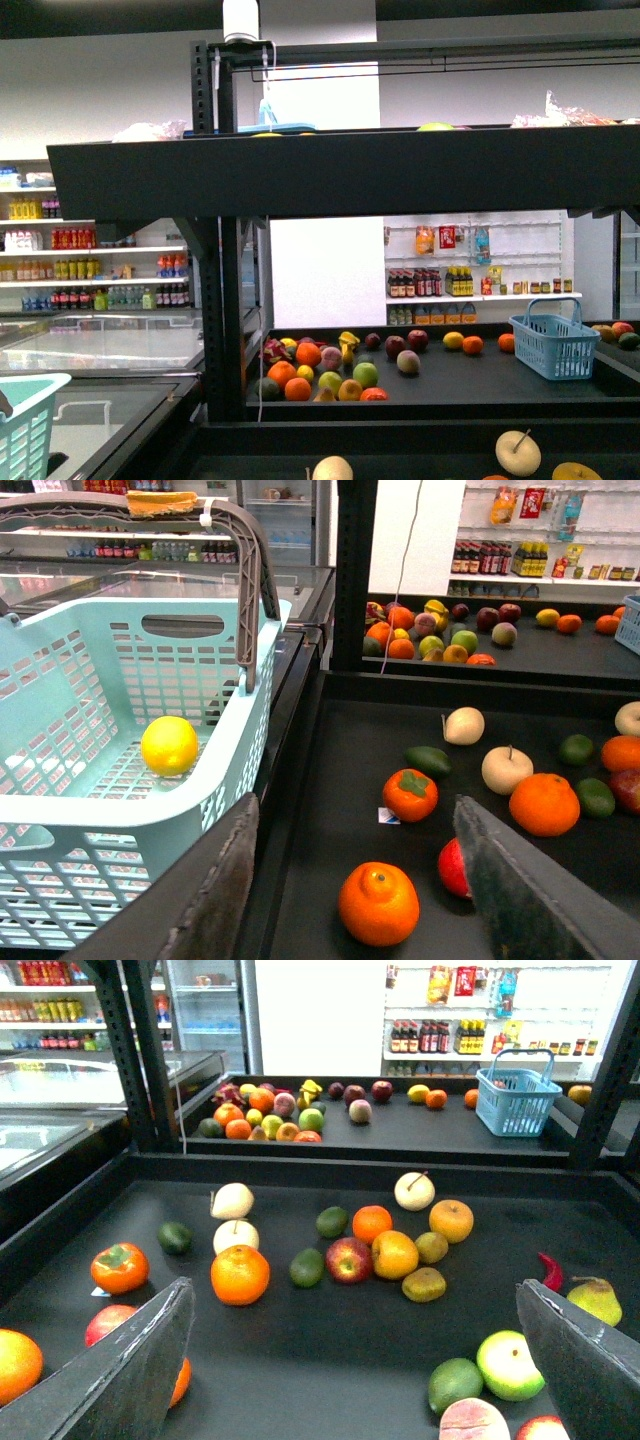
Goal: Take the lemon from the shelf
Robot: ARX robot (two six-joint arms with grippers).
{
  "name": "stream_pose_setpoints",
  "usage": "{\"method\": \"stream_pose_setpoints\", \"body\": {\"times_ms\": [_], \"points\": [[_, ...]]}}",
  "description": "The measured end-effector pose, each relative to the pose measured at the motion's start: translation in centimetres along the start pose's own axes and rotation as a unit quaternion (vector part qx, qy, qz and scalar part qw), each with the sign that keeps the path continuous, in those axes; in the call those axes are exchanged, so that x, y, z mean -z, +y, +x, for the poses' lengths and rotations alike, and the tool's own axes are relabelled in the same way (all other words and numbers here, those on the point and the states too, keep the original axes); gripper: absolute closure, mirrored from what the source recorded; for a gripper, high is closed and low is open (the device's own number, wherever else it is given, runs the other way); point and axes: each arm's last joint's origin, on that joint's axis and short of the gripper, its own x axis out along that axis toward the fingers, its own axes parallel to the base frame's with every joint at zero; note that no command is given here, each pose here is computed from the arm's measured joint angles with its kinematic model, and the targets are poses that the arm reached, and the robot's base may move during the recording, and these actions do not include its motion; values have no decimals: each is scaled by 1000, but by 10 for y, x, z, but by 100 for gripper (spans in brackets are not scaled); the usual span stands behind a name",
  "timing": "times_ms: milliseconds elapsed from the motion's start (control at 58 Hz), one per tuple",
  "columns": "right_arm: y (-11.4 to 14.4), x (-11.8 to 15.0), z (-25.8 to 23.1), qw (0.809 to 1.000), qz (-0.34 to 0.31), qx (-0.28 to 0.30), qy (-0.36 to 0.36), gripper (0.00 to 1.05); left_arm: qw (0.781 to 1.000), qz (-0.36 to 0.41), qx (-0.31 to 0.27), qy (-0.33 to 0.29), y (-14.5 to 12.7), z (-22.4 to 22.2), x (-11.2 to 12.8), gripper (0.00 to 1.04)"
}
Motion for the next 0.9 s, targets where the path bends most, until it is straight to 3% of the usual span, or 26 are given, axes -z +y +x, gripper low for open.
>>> {"method": "stream_pose_setpoints", "body": {"times_ms": [172, 897], "points": [[0, 0, 0, 1000, 0, 0, 0, 7, 1000, 0, 0, 0, 0, 0, 0, 6], [0, 0, 0, 1000, 0, 0, 0, 7, 1000, 0, 0, 0, 0, 0, 0, 8]]}}
